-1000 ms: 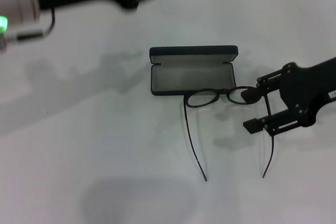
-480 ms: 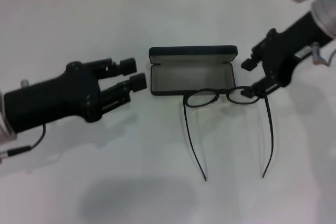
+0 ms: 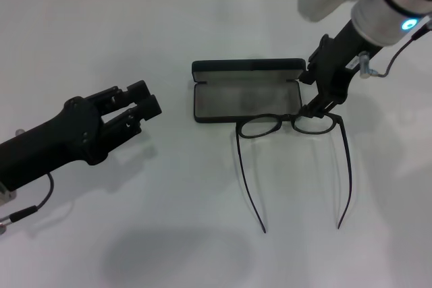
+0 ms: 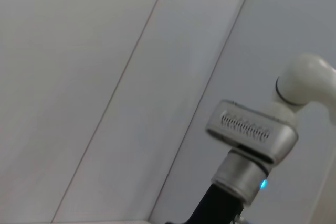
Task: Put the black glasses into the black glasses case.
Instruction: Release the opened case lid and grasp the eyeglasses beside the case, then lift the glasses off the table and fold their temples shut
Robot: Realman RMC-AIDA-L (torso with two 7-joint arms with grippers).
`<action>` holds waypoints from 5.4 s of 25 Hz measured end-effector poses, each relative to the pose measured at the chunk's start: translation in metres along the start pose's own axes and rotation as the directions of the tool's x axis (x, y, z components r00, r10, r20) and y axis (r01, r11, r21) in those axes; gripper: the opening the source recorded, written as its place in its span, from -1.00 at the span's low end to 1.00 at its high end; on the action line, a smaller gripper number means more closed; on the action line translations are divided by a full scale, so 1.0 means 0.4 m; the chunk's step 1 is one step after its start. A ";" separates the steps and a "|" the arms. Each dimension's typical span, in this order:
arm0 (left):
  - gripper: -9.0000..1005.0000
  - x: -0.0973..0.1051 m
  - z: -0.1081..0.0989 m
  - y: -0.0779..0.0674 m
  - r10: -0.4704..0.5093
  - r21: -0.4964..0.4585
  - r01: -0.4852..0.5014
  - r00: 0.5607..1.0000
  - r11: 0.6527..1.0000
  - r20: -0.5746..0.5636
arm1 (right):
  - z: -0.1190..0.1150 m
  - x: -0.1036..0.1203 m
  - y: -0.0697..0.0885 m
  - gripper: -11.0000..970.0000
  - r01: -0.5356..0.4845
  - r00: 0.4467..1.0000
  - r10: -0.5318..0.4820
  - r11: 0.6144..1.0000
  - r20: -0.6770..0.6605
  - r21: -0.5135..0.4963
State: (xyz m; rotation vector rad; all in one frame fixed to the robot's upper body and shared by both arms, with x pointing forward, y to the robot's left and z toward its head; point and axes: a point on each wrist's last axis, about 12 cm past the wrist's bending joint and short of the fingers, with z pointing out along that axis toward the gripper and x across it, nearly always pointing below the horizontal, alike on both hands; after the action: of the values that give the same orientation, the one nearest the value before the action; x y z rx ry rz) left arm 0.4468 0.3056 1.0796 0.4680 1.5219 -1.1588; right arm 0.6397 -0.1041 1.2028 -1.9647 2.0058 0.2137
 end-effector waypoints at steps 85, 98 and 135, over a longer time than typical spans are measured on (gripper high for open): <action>-0.87 -0.052 0.165 -0.029 0.113 0.386 -0.190 0.970 0.903 0.214 | -0.054 0.258 0.208 -0.88 -0.146 0.552 0.165 0.984 0.817 -0.100; -0.92 -0.046 0.190 -0.051 0.081 0.481 -0.168 0.977 0.861 0.197 | -0.025 0.223 0.171 -0.88 -0.102 0.483 0.148 0.988 0.863 -0.113; -0.93 0.006 0.212 -0.050 0.023 0.433 -0.110 0.979 0.895 0.202 | -0.006 0.188 0.192 -0.88 -0.014 0.363 0.166 0.985 0.917 -0.173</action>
State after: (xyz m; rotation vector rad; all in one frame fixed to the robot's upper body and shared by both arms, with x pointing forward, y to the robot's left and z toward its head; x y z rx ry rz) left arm 0.4739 0.2240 1.0935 0.6857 1.0620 -1.4572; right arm 0.5632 -0.1729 1.1708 -1.2130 1.2696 1.2325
